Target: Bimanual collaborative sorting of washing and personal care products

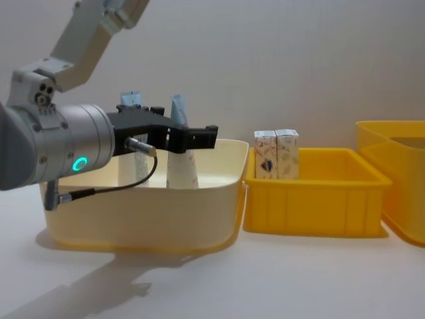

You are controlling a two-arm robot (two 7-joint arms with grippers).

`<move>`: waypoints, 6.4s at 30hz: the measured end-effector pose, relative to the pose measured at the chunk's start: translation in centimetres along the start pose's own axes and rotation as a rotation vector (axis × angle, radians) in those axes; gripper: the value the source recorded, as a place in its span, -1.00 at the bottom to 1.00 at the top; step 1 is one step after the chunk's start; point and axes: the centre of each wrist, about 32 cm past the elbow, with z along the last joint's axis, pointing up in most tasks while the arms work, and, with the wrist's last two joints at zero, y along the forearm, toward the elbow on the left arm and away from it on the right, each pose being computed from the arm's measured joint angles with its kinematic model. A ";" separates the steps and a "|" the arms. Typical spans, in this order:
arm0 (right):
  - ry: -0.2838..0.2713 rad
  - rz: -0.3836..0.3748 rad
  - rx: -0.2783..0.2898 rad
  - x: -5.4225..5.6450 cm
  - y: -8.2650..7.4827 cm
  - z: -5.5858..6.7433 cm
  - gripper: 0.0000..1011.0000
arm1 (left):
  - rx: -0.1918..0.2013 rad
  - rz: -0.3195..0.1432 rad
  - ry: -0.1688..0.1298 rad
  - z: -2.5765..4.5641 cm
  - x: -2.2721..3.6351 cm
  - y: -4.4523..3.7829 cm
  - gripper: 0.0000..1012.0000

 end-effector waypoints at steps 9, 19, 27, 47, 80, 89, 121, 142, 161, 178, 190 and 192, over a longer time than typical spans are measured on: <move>0.000 0.000 0.000 0.0 0.0 0.0 0.98 | 0.067 -0.008 -0.002 -0.59 1.28 -1.51 0.98; 0.000 0.000 0.000 0.0 0.0 0.0 0.98 | 0.105 0.004 -0.025 -0.95 2.49 -2.83 0.98; 0.000 0.000 0.000 0.0 0.0 0.0 0.98 | 0.109 0.002 -0.031 -1.33 3.15 -3.93 0.98; 0.000 0.000 0.000 0.0 0.0 0.0 0.98 | 0.087 -0.007 -0.024 -2.05 3.56 -5.06 0.88; 0.000 0.000 0.000 0.0 0.0 0.0 0.98 | 0.081 -0.010 -0.022 -2.19 3.62 -5.34 -0.39; 0.000 0.000 0.000 0.0 0.0 0.0 0.98 | 0.081 -0.010 -0.022 -2.20 3.63 -5.35 -0.45; 0.000 0.000 0.000 0.0 0.0 0.0 0.98 | 0.082 -0.009 -0.022 -2.22 3.64 -5.34 -0.45; 0.000 0.000 0.000 0.0 0.0 0.0 0.98 | 0.081 -0.011 -0.022 -2.20 3.67 -5.29 -0.45; 0.000 0.000 0.000 0.0 0.0 0.0 0.98 | -0.013 -0.033 -0.032 -0.19 4.33 -4.20 -0.45; 0.000 0.000 0.000 0.0 0.0 0.0 0.98 | -0.182 -0.085 -0.051 4.04 6.34 -4.86 -0.45; -0.020 0.044 0.044 -0.6 0.1 0.3 0.98 | -0.219 -0.128 -0.016 4.50 8.83 -6.99 -0.45; -0.027 0.062 0.058 -0.8 0.1 0.3 0.98 | -0.227 -0.145 -0.010 4.53 9.30 -7.38 -0.45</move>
